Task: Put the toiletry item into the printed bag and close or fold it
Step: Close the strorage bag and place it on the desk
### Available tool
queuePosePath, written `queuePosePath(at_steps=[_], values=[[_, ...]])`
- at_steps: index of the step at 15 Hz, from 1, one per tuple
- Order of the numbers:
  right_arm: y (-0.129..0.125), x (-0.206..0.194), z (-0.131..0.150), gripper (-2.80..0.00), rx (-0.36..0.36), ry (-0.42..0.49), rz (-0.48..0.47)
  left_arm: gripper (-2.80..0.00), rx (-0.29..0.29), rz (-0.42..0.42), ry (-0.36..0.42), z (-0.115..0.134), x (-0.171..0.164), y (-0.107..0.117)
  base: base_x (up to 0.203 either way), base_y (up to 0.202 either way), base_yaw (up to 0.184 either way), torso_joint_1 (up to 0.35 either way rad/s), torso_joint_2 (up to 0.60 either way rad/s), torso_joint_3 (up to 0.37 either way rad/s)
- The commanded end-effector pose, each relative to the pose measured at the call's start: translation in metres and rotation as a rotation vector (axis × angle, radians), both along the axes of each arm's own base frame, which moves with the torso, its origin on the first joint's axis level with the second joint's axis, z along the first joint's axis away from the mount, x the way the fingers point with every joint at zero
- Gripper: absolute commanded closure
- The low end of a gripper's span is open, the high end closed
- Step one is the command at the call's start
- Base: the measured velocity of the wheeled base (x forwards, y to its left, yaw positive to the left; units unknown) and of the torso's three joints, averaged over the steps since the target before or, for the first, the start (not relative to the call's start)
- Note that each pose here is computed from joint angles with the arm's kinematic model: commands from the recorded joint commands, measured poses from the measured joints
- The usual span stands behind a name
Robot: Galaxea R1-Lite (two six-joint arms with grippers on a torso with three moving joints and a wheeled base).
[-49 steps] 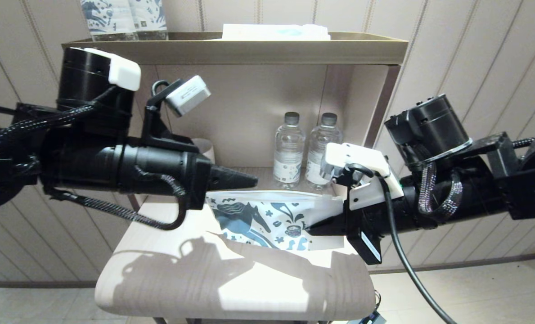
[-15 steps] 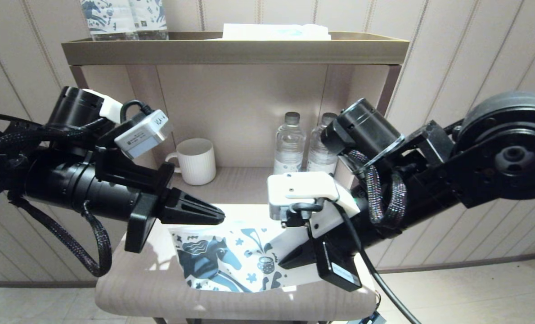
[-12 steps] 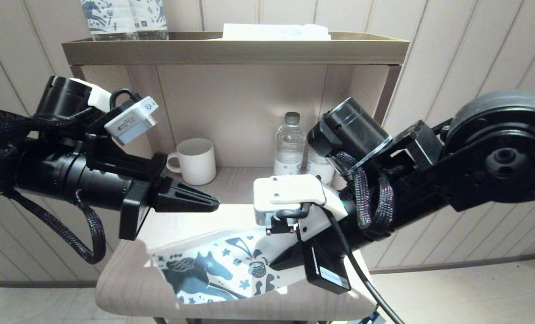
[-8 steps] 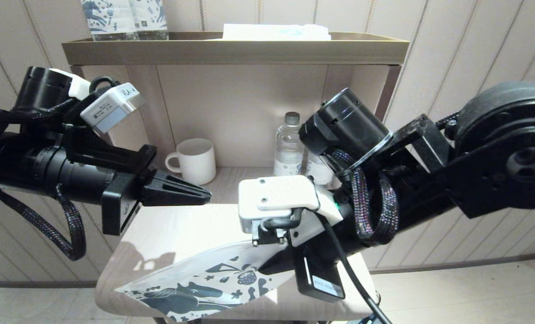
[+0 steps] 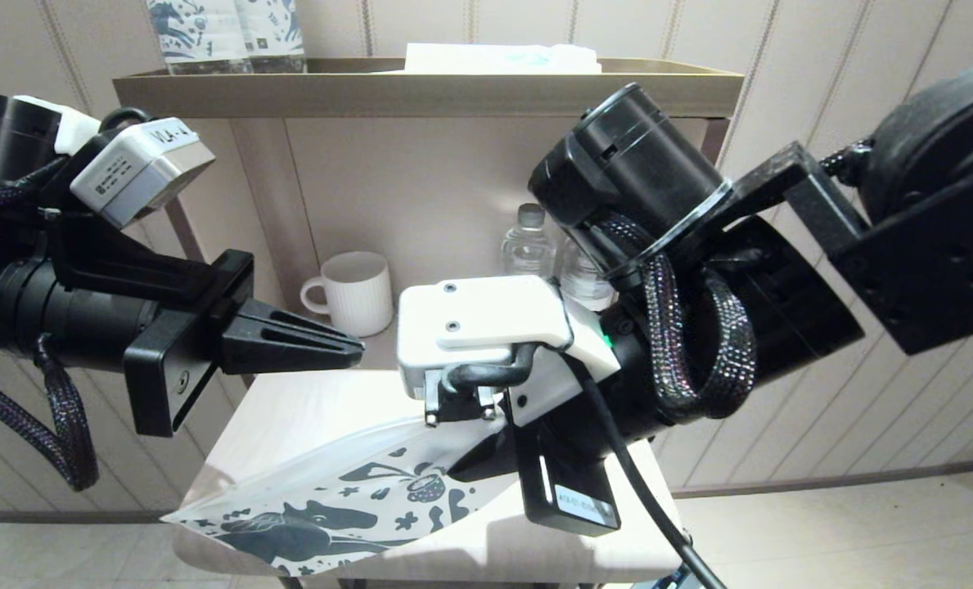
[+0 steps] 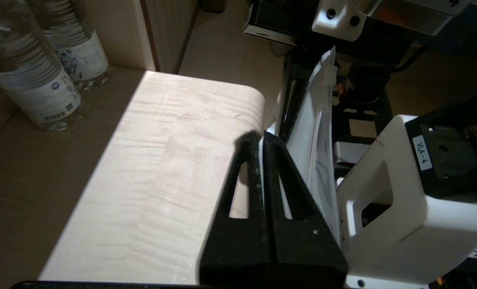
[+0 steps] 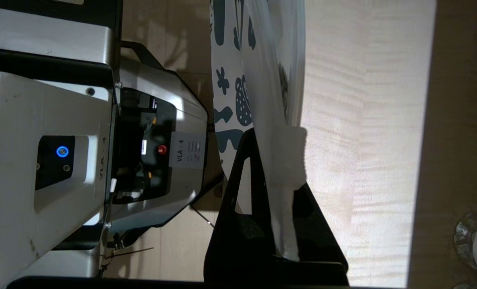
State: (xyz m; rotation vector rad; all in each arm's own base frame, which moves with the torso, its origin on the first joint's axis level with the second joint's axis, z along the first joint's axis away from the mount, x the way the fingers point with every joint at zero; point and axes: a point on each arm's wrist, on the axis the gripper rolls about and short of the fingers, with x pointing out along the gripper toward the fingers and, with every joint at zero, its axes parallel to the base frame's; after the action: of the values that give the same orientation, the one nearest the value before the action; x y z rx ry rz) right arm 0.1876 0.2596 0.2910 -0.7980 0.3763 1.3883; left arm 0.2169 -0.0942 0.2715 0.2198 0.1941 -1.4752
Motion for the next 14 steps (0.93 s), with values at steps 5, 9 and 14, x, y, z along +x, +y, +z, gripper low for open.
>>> queuePosePath(at_steps=[5, 9, 14], values=[[0.023, 0.013, -0.009, 0.00, -0.004, 0.010, 0.007, -2.80, -0.011, -0.001, -0.008, 0.003, -0.006, 0.002, 0.000, 0.000, 0.000, 0.000, 0.00, 0.000], [0.036, 0.020, -0.012, 0.00, 0.003, 0.005, 0.012, -2.80, -0.009, 0.011, 0.012, 0.003, -0.005, 0.002, 0.000, 0.000, 0.000, 0.000, 0.00, 0.000], [0.034, 0.025, -0.010, 0.00, 0.033, 0.034, -0.039, -2.80, 0.012, 0.061, 0.051, 0.002, 0.009, -0.003, 0.000, 0.000, 0.000, 0.000, 0.00, 0.000]])
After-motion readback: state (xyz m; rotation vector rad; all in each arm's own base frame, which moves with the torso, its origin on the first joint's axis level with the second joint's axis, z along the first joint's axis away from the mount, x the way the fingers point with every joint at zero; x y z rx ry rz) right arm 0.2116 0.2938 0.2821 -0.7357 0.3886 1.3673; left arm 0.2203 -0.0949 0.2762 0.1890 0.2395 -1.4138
